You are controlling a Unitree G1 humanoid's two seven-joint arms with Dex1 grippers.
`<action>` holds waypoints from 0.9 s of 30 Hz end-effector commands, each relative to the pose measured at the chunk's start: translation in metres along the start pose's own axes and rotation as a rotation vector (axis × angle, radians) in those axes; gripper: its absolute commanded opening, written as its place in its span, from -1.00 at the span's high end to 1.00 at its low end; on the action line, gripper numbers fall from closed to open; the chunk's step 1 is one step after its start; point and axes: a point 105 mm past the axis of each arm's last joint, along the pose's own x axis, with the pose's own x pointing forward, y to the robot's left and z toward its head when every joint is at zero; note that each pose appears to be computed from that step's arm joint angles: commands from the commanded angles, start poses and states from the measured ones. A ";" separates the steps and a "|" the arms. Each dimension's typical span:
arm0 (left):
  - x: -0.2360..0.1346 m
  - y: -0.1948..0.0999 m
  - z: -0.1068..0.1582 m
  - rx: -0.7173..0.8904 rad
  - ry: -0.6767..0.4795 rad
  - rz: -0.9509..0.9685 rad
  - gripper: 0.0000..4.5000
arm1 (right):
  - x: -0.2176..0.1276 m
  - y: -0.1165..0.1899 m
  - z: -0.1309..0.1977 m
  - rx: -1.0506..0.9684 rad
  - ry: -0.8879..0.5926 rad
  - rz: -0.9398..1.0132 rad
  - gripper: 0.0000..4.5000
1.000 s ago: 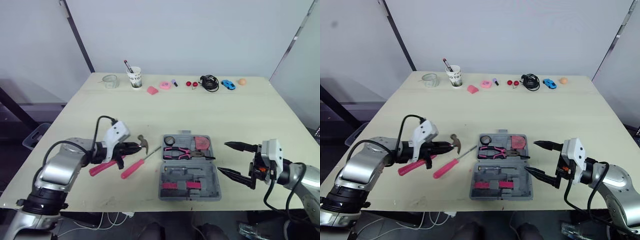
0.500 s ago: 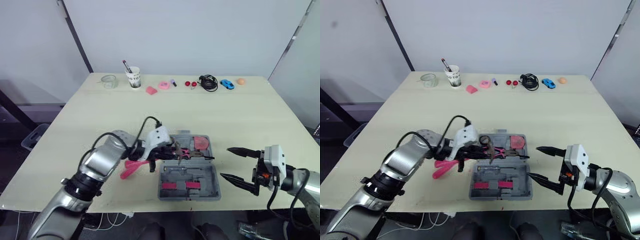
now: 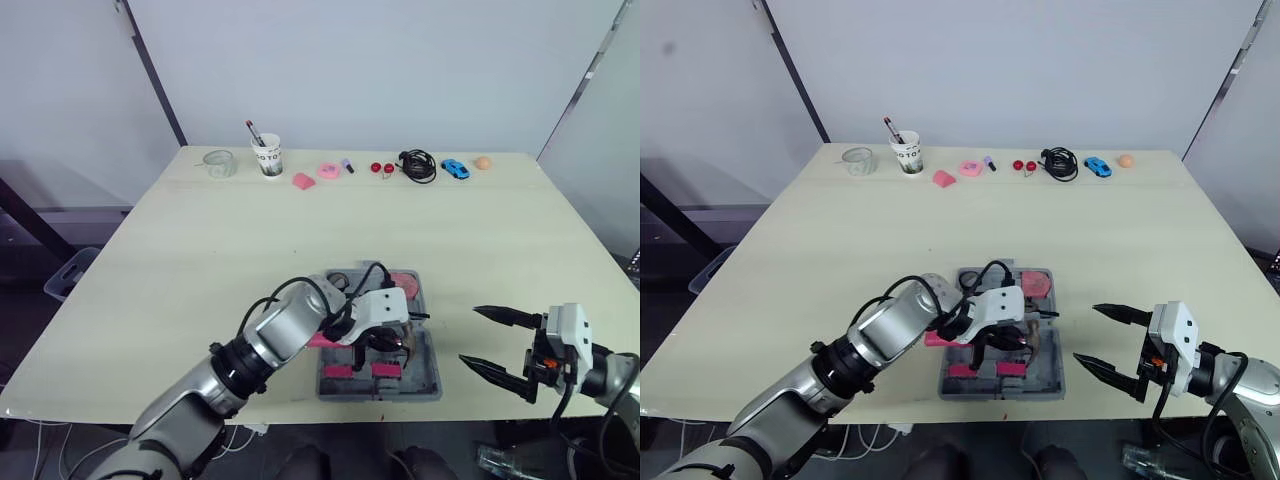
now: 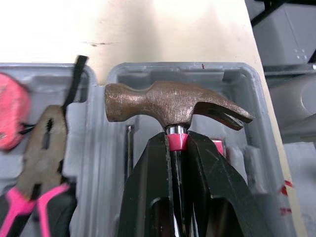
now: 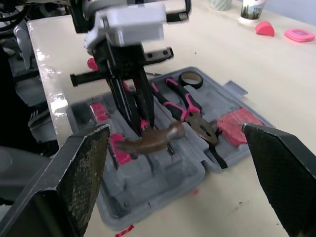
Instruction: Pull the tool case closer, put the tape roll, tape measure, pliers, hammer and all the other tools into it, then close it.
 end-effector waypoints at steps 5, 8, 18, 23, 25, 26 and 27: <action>0.012 -0.002 0.021 0.034 0.039 -0.032 0.98 | -0.008 -0.004 0.006 -0.037 -0.005 -0.025 -1.00; 0.016 0.001 0.022 0.019 0.045 -0.038 0.98 | -0.013 -0.002 0.002 -0.037 0.023 -0.015 -1.00; 0.023 0.008 0.014 -0.012 0.067 -0.032 0.98 | -0.011 0.000 0.000 -0.036 0.017 -0.022 -1.00; 0.029 0.013 0.017 -0.017 0.059 -0.031 0.98 | -0.010 0.000 0.000 -0.036 0.018 -0.025 -1.00; 0.031 0.014 0.017 -0.026 0.059 -0.031 0.98 | -0.011 0.000 0.000 -0.041 0.018 -0.030 -1.00; 0.031 0.014 0.017 -0.029 0.058 -0.031 0.98 | -0.010 0.001 0.000 -0.042 0.019 -0.030 -1.00; 0.032 0.014 0.017 -0.037 0.057 -0.034 0.98 | -0.010 0.001 0.000 -0.041 0.018 -0.030 -1.00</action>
